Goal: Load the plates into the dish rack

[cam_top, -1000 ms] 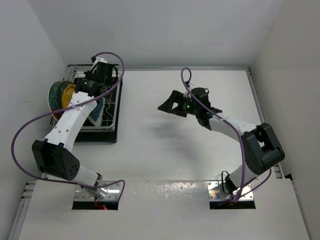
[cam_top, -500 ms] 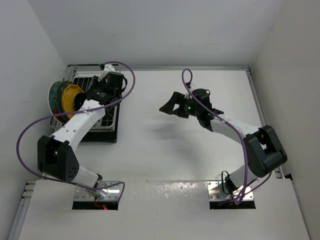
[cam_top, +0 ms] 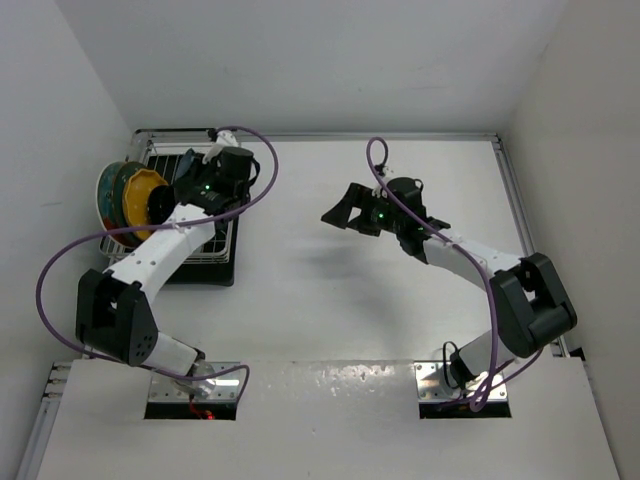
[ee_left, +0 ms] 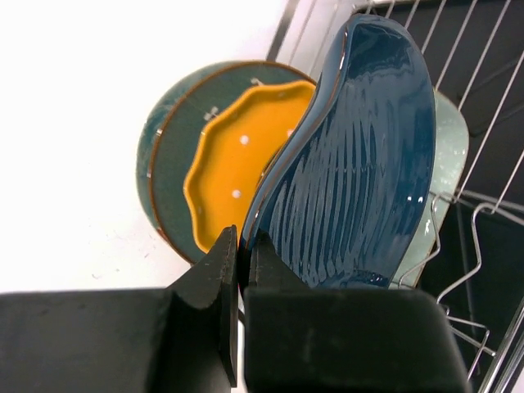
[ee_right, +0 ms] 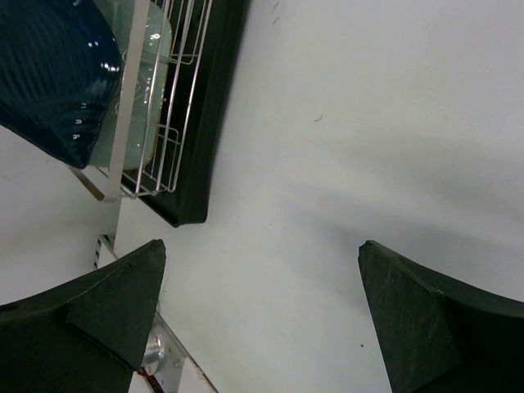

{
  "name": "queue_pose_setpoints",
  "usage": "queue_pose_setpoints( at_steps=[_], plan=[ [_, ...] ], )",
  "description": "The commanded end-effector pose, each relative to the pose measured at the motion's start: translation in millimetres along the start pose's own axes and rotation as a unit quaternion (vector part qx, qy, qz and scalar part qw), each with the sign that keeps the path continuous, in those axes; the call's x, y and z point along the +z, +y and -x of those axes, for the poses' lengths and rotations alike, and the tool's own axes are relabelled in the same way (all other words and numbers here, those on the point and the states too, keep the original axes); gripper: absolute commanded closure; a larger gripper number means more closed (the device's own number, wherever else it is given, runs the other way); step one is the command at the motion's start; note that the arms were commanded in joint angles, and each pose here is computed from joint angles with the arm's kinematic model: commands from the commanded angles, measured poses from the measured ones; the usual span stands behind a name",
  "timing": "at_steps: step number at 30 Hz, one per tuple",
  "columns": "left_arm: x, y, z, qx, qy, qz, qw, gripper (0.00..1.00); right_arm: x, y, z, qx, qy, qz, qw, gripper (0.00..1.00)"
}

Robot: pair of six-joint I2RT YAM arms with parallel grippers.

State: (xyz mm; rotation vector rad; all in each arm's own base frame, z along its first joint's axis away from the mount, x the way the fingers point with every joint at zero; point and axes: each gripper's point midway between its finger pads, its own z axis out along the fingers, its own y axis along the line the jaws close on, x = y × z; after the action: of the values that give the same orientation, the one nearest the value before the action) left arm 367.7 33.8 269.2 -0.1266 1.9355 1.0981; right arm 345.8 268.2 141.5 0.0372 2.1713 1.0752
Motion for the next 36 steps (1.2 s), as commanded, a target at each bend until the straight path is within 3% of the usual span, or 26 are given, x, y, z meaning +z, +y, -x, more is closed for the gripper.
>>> queue_pose_setpoints(
  at_steps=[1, 10, 15, 31, 34, 35, 36],
  plan=[
    [-3, 31, 3, -0.03, -0.009, 0.057, 0.998, 1.0, -7, 10, 13, -0.017, -0.025, 0.013, 0.999, 0.0],
    [13, 14, -32, -0.01, 0.009, 0.039, 0.999, 1.0, -13, 5, 16, -0.016, -0.031, 0.011, 0.999, 0.0],
    [19, -17, -55, -0.028, 0.043, -0.037, 0.998, 1.0, -15, 2, 15, -0.01, -0.031, 0.008, 0.999, 0.0],
    [12, -62, -94, -0.036, 0.105, -0.146, 0.983, 1.0, -19, 0, 15, -0.009, -0.035, 0.005, 0.999, 0.0],
    [12, -65, -100, -0.018, 0.117, -0.146, 0.982, 0.85, -19, -1, 16, -0.008, -0.036, 0.004, 0.999, 0.0],
    [13, -64, -104, -0.017, 0.124, -0.149, 0.981, 0.76, -18, -2, 15, -0.009, -0.035, 0.003, 0.999, 0.0],
    [14, -64, -98, -0.019, 0.123, -0.149, 0.981, 0.74, -18, -1, 14, -0.009, -0.034, 0.005, 0.999, 0.0]
  ],
)
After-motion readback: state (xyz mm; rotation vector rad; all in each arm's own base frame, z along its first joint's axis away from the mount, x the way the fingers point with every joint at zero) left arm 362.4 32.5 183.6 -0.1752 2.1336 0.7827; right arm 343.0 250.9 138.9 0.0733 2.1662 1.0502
